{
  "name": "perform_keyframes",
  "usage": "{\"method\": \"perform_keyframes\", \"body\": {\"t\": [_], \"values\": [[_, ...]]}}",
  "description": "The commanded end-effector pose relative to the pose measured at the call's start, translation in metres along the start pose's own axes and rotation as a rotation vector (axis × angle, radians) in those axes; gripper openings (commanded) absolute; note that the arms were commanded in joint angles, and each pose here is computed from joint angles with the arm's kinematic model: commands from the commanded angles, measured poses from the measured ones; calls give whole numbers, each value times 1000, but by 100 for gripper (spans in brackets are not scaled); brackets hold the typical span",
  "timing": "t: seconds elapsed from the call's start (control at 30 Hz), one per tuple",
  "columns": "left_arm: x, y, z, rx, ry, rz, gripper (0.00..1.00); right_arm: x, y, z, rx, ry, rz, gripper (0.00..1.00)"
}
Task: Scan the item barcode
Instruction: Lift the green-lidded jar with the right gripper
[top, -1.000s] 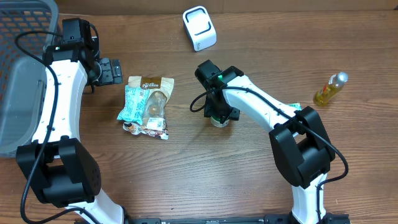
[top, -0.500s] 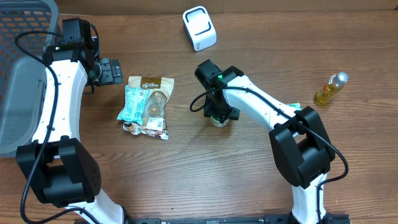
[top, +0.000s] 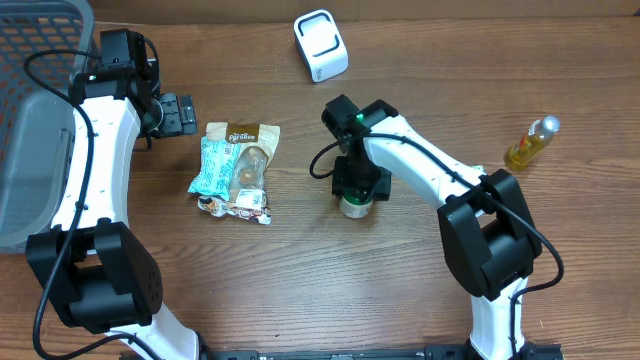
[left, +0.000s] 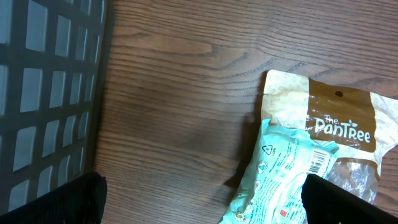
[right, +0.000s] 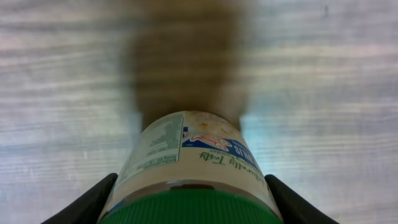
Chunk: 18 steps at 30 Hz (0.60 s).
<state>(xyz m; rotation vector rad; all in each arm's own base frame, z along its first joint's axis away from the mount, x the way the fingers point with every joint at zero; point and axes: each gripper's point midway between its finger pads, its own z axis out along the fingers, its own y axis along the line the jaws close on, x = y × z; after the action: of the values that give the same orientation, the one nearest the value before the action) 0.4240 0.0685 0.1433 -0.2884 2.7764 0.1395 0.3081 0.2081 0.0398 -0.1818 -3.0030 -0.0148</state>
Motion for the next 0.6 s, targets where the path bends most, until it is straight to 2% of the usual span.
{"method": "perform_keyframes", "body": {"t": [0.0, 0.17, 0.37, 0.57], "values": [[-8, -3, -12, 10, -37, 22, 100, 2, 10, -22, -88, 53, 17, 54], [-8, -3, -12, 10, -37, 22, 100, 31, 11, -30, -141, 209, 48, 53], [-8, -3, -12, 10, -37, 22, 99, 72, 34, -49, -297, 441, 89, 54], [-8, -3, -12, 10, -37, 22, 99, 93, 46, -66, -379, 576, 129, 54]]}}
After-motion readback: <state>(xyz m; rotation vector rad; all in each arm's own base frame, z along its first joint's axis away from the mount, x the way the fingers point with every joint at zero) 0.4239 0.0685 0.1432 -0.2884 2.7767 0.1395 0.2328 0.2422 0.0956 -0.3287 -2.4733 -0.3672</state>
